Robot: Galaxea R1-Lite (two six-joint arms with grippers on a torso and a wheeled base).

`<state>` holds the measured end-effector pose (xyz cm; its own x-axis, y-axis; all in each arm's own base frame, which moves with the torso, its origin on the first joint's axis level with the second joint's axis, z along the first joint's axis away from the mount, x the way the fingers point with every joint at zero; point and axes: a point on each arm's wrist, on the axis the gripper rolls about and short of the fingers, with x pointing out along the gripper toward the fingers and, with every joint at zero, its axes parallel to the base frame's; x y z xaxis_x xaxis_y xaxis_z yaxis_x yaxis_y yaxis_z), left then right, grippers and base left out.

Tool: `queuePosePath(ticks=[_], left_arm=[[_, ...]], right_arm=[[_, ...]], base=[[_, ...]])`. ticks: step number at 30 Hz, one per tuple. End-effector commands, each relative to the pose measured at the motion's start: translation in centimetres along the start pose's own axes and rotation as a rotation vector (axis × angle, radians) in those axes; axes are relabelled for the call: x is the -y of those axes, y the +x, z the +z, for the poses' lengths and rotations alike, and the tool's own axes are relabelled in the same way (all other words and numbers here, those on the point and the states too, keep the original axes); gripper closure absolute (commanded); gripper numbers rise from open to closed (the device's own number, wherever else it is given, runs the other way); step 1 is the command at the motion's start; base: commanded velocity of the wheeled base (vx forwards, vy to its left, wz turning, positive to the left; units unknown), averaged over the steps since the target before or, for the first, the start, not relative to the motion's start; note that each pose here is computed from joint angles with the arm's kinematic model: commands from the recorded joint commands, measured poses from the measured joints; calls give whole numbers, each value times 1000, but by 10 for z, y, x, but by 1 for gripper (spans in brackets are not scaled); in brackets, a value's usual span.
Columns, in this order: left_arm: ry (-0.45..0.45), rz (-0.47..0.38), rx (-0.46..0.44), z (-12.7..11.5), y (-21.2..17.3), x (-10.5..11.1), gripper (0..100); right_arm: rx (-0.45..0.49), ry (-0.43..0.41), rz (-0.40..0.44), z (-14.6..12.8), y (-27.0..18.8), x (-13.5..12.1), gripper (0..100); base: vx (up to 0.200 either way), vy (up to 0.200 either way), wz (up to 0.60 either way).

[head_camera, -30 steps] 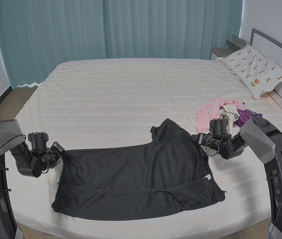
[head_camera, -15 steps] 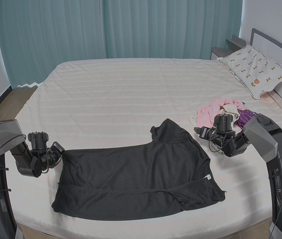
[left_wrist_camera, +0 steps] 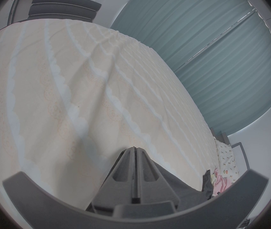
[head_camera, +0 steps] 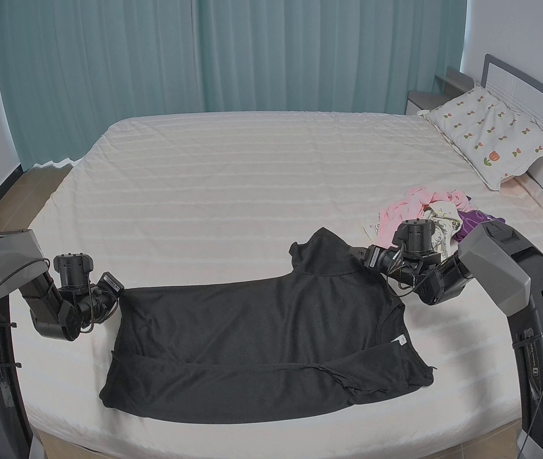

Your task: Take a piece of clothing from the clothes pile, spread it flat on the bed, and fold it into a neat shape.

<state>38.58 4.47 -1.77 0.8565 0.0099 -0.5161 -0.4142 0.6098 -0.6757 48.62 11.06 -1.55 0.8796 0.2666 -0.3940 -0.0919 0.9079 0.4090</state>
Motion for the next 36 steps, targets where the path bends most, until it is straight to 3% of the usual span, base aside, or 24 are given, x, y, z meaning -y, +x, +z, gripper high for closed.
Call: queuePosePath(ticks=[1, 13, 14, 36], left_arm=[[-1, 0, 0, 0, 0, 0, 100], [0, -1, 1, 0, 0, 0, 100], [0, -1, 1, 0, 0, 0, 100], [18, -38, 52, 14, -8, 15, 100]], right_arm=[[1, -12, 7, -6, 10, 2, 0], [-15, -20, 19, -18, 20, -1, 0], [-17, -20, 17, -19, 20, 0, 100], [65, 4, 16, 2, -2, 6, 100]], base=[[0, 0, 0], [0, 0, 0], [0, 0, 0], [0, 0, 0]])
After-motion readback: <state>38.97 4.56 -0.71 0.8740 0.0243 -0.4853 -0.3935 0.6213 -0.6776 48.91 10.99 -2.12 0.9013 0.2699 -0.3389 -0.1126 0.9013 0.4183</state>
